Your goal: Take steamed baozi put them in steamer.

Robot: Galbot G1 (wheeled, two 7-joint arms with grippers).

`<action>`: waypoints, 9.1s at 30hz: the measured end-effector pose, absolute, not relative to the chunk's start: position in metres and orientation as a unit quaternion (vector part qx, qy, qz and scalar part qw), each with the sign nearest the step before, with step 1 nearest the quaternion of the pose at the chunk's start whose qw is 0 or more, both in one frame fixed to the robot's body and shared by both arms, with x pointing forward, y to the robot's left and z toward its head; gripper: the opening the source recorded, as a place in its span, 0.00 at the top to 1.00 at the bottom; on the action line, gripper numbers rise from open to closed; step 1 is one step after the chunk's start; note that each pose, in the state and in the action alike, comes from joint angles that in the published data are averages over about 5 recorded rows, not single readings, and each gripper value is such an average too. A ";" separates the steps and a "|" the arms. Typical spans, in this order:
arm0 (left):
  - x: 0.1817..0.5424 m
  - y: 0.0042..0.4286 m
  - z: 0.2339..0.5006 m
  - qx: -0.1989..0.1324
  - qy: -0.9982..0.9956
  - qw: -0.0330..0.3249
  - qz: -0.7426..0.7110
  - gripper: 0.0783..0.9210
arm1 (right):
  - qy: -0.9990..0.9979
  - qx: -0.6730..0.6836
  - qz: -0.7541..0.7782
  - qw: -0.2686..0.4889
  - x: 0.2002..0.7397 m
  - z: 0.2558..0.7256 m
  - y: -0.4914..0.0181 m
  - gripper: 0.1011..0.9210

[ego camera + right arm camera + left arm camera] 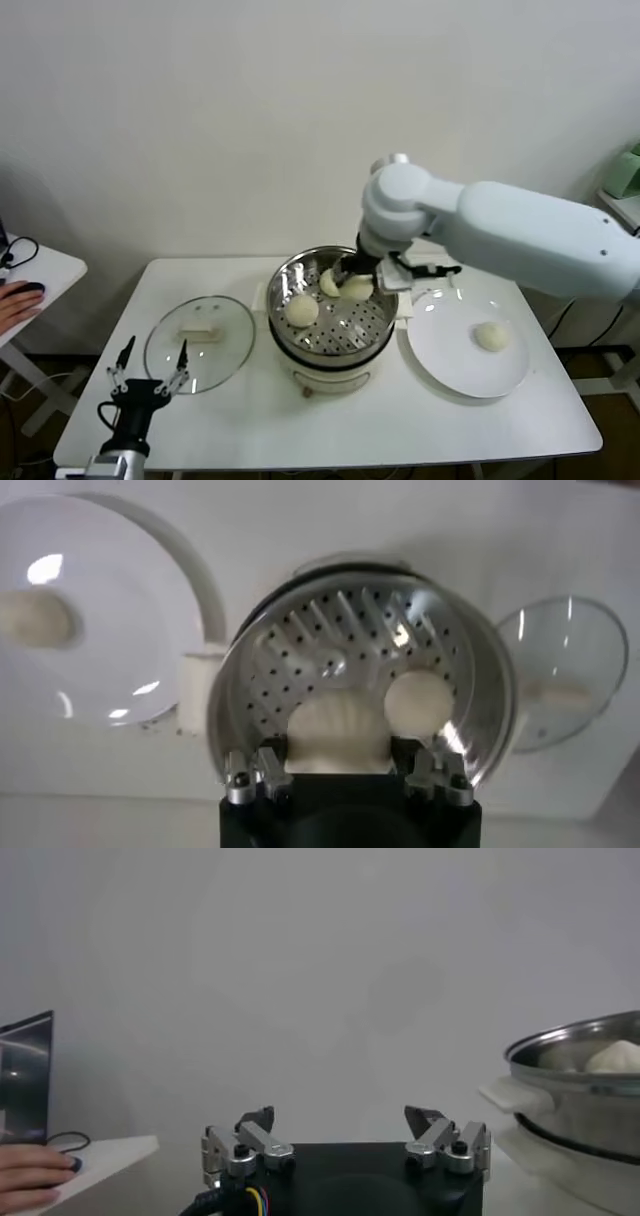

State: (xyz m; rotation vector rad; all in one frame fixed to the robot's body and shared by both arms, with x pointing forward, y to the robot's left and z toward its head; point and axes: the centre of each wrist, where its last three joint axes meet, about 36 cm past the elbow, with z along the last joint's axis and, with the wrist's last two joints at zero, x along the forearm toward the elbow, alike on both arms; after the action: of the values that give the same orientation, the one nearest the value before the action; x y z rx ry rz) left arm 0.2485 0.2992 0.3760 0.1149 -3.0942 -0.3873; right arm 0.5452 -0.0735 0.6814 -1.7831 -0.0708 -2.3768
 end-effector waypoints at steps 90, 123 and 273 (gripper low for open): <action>0.254 0.297 0.377 0.037 -0.993 0.007 -0.108 0.12 | 0.401 -0.653 -0.608 -0.208 0.660 0.710 -0.284 0.12; 0.263 0.297 0.374 0.056 -0.993 0.008 -0.102 0.12 | 0.472 -0.534 -0.555 -0.428 0.654 0.491 -0.451 0.12; 0.285 0.294 0.385 0.015 -0.988 -0.037 -0.150 0.12 | 0.547 -0.626 -0.455 -0.320 0.705 0.663 -0.211 0.12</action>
State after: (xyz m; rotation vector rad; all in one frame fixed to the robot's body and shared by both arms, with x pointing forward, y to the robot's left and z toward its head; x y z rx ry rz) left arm 0.2855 0.2942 0.3854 0.0483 -3.1798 -0.4820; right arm 0.7050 -0.2107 0.6633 -2.5041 2.1900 -1.8202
